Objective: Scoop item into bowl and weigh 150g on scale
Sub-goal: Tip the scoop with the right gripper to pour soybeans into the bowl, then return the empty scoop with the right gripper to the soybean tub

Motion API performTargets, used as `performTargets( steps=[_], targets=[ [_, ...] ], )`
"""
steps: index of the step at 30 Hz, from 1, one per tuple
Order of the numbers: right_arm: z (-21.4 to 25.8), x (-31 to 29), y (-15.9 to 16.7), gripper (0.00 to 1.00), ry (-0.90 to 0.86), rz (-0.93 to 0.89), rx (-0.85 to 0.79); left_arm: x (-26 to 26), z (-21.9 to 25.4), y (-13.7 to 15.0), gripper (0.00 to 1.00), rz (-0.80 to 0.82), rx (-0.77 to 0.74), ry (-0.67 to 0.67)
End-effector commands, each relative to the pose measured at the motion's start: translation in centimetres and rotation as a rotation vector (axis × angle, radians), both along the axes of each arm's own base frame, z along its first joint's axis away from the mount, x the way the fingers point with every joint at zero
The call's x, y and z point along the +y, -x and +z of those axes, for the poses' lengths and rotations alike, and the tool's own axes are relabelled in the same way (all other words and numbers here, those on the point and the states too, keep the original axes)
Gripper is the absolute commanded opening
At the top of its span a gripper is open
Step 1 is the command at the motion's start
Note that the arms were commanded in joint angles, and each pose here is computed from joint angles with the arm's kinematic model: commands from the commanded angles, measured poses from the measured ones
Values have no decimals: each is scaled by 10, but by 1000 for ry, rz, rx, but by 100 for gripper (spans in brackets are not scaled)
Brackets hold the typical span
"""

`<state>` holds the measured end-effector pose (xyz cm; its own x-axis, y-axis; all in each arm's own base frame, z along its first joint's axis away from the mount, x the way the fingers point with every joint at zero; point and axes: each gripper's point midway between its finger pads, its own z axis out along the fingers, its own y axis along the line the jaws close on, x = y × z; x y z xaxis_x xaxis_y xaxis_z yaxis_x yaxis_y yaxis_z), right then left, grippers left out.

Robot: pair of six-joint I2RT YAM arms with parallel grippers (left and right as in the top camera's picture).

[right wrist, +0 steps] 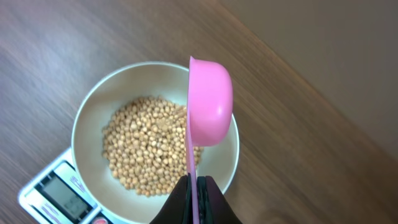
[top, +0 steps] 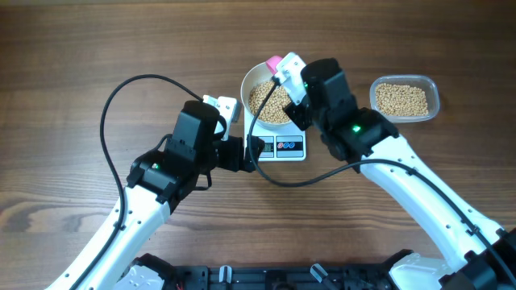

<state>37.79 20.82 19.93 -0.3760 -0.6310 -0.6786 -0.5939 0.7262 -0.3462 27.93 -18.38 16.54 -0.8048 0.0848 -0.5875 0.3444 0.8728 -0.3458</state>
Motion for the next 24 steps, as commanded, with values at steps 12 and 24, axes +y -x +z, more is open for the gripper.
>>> performTargets(
  steps=[12,24],
  targets=[
    [38,-12,0,4,-333,-137,54,0,3,0,100,-13,-23,-12],
    [43,-215,-2,4,-660,-542,192,0,3,0,100,-13,-23,-12]
  ],
)
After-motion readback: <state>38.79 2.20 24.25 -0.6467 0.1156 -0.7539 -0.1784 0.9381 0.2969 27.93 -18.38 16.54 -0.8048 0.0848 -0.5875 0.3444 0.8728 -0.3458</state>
